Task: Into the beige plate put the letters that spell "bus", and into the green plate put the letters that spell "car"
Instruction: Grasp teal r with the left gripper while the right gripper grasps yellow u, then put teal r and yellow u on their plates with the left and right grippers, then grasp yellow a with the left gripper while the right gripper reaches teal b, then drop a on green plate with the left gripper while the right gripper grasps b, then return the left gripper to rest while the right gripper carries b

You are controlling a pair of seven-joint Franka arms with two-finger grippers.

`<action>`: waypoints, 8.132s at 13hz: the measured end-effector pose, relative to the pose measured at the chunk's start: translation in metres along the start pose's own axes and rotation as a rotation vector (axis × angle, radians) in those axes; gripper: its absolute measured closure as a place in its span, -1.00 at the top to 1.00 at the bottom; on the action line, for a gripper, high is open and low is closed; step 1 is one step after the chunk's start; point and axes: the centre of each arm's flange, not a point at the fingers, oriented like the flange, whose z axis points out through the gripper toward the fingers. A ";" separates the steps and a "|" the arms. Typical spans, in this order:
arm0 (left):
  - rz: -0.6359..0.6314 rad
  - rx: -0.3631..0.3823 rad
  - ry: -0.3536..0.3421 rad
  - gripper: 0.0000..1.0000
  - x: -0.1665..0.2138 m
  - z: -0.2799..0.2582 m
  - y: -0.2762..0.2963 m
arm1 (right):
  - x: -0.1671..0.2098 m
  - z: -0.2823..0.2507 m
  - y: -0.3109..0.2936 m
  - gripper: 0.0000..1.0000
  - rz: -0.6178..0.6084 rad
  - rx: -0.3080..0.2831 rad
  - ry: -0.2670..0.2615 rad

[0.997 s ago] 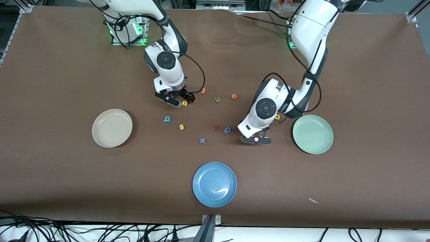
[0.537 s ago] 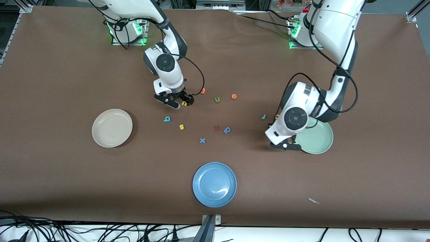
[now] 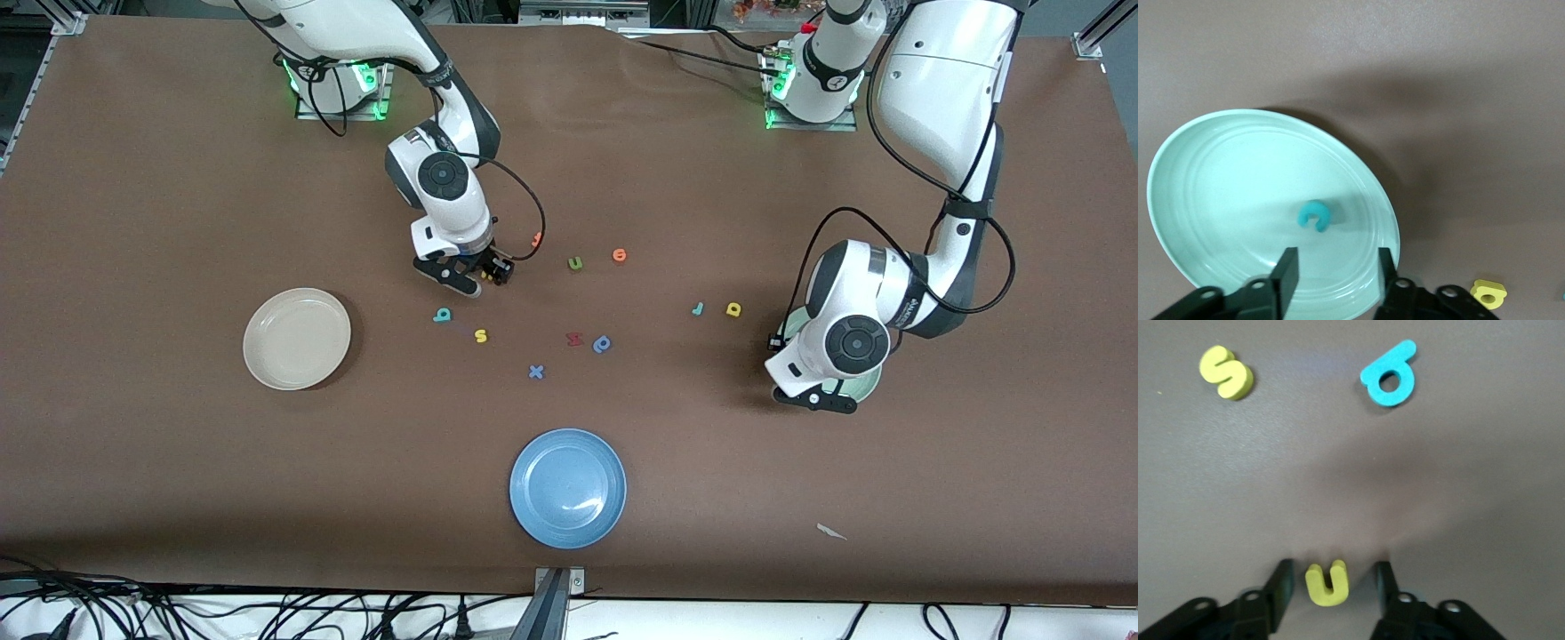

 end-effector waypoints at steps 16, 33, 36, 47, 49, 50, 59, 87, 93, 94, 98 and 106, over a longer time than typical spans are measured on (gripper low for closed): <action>0.025 -0.097 0.019 0.66 -0.062 0.064 0.181 | 0.000 -0.003 -0.005 -0.46 -0.005 -0.011 -0.006; -0.001 -0.105 0.052 -0.79 -0.059 0.032 0.162 | 0.243 -0.079 0.141 -0.46 -0.677 -0.225 -0.038; -0.017 -0.099 0.024 -0.79 -0.056 -0.011 0.104 | 0.279 -0.073 0.185 -0.35 -0.733 -0.147 -0.045; 0.063 -0.131 0.011 0.42 -0.046 -0.010 0.003 | 0.223 -0.058 0.104 0.99 -0.392 0.005 -0.059; 0.044 -0.143 0.012 0.85 -0.052 -0.017 0.042 | 0.193 -0.059 0.072 0.99 -0.299 0.004 -0.052; 0.044 -0.150 0.017 0.86 -0.055 -0.018 0.061 | 0.177 -0.059 0.055 0.99 -0.266 0.007 -0.042; 0.072 -0.160 0.114 0.38 -0.076 0.031 0.095 | 0.130 -0.017 0.041 0.92 -0.281 -0.008 0.024; 0.163 -0.042 0.121 -0.44 -0.071 -0.036 0.041 | 0.114 -0.003 0.033 -0.15 -0.313 -0.007 0.025; 0.200 -0.012 0.128 0.06 -0.055 -0.008 -0.086 | 0.113 -0.004 0.032 -0.30 -0.316 -0.004 0.023; 0.215 -0.017 0.133 0.27 -0.055 -0.010 -0.076 | 0.112 -0.004 0.031 -0.30 -0.317 -0.004 0.023; 0.209 -0.072 0.133 1.00 -0.053 -0.061 -0.039 | 0.110 -0.005 0.027 -0.30 -0.321 -0.012 -0.001; 0.022 -0.120 0.041 1.00 -0.130 -0.276 -0.045 | 0.199 -0.049 0.074 -0.30 -0.528 -0.079 -0.063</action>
